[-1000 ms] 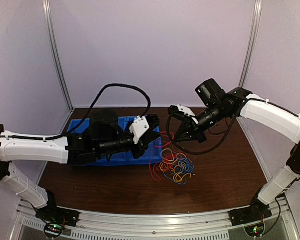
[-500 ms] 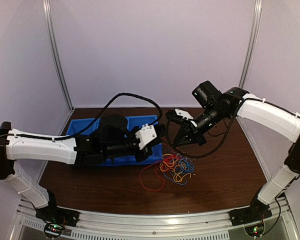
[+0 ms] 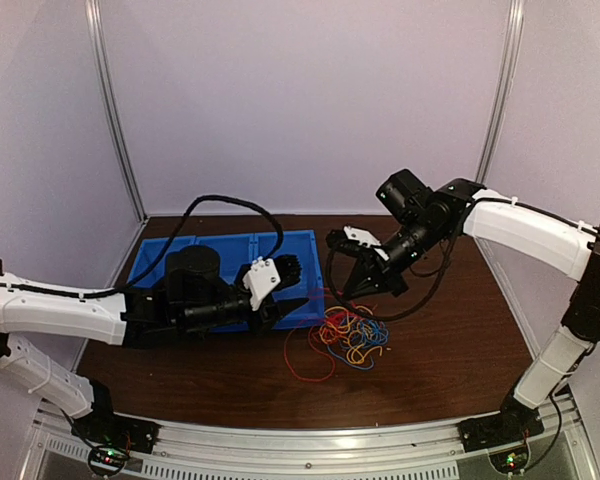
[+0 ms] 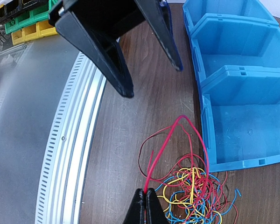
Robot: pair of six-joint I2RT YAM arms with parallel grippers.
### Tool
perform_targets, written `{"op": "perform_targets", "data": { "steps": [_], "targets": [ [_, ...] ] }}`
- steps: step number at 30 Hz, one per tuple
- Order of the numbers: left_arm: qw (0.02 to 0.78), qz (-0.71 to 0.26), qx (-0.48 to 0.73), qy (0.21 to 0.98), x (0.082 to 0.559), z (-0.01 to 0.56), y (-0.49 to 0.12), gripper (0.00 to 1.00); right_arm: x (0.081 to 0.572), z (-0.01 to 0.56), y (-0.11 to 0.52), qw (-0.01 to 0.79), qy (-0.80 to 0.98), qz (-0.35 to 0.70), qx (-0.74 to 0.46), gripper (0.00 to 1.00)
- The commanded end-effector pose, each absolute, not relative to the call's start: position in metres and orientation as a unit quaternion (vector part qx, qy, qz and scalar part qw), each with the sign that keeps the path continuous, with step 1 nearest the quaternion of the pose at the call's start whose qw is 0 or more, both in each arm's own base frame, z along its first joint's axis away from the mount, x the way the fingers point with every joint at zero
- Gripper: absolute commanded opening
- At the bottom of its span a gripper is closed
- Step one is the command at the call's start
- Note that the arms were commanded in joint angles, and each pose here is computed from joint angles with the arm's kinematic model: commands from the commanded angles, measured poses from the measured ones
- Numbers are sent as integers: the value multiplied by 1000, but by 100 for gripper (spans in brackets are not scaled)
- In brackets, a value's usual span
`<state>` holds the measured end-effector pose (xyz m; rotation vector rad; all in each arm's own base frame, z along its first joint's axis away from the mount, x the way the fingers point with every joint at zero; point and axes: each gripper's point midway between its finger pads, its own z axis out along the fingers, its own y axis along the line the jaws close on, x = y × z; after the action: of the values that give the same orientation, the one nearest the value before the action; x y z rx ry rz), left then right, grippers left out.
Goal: Untangle the cables
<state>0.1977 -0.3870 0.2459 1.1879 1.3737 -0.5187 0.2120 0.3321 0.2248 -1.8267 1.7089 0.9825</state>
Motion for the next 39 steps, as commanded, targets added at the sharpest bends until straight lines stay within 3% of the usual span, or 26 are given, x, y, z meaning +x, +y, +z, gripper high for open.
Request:
{"op": "perform_targets", "data": {
  "steps": [1,7,9,13,16,22,26,39],
  "targets": [
    [602,-261,489,575,198,250,-403,39,201,233,337,215,601,372,-674,0],
    [636,-233,460,574,220,251,-412,38,191,233,338,202,594,373,-683,0],
    [635,-231,465,573,223,245,-417,31,189,234,338,203,593,373,-684,0],
    [632,-238,467,571,222,247,-420,4,189,239,337,212,589,372,-685,0],
    [632,-234,466,573,222,248,-415,0,193,243,335,226,588,364,-686,0],
    [631,-237,441,593,217,251,-387,0,228,245,323,294,599,349,-658,50],
    [628,-243,415,611,211,255,-362,0,241,201,314,315,616,303,-656,71],
    [651,-231,350,633,206,276,-308,0,270,89,325,275,658,249,-656,80]
  ]
}}
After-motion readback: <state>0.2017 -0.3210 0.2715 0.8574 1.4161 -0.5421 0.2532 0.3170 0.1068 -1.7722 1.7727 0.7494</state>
